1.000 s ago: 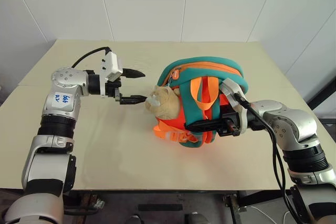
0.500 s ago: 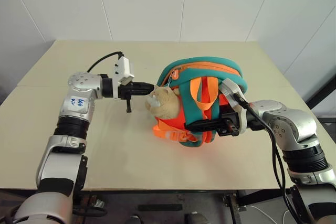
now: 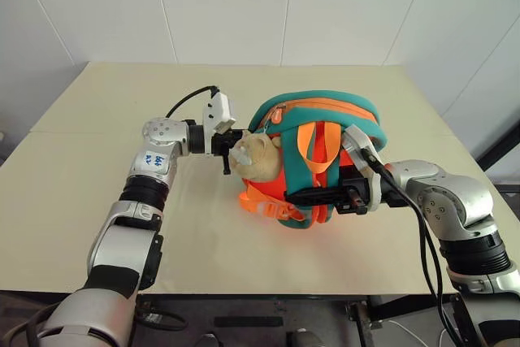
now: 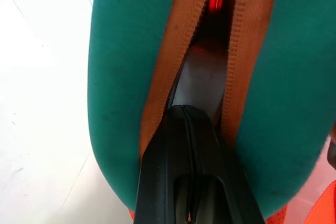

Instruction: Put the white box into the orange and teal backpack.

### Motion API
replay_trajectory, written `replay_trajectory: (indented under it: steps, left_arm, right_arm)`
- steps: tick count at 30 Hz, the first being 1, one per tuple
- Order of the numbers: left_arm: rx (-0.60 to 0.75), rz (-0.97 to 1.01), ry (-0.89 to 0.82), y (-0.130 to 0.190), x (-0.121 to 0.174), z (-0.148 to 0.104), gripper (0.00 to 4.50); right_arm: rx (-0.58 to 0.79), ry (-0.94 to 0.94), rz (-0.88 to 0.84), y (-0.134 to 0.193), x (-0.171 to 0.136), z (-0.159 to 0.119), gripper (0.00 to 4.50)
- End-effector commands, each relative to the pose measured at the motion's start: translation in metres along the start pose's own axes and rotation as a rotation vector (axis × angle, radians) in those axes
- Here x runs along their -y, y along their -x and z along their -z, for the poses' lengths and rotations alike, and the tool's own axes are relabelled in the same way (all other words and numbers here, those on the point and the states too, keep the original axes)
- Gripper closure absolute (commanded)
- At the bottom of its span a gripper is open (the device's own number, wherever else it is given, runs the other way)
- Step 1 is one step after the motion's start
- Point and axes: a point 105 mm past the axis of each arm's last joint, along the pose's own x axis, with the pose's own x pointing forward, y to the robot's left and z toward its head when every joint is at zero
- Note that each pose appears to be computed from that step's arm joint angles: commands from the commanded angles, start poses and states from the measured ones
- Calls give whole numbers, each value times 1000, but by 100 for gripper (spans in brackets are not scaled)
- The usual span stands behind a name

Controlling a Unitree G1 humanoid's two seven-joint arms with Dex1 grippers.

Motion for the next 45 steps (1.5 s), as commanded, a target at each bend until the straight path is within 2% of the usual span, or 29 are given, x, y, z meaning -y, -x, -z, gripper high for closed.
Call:
replay_trajectory:
  steps: [1, 2, 5, 8, 13, 17, 18, 26, 33, 36, 45]
  left_arm:
    - [15, 16, -38, -6, -1, -10, 448]
    - [15, 16, -38, -6, -1, -10, 448]
    - [-49, 9, 24, 52, -5, -15, 389]
    - [-49, 18, 49, 77, 2, -24, 299]
    - [-53, 19, 69, 94, 17, -36, 149]
    - [-10, 37, 93, 91, 33, -44, 20]
    - [-1, 43, 94, 89, 39, -45, 3]
    - [73, 103, 122, 73, 70, -51, 3]
    - [106, 105, 113, 51, 70, -44, 3]
    - [112, 77, 72, 47, 64, -44, 60]
    - [164, 5, 14, 60, 44, -62, 327]
  right_arm:
    - [12, 24, -21, -2, -7, -5, 450]
    - [12, 24, -21, -2, -7, -5, 450]
    - [16, 10, -11, -1, -8, -2, 450]
    - [19, 5, -14, -2, -8, -1, 450]
    - [20, 4, -15, -2, -6, 0, 450]
    - [17, 2, -19, -2, -5, 0, 450]
    - [16, 2, -20, -3, -4, 0, 450]
    - [9, 2, -29, -4, -2, 0, 450]
    - [9, 4, -36, -6, -2, 0, 450]
    - [10, 5, -35, -6, -3, -1, 450]
    - [13, 7, -20, -5, -3, 0, 450]
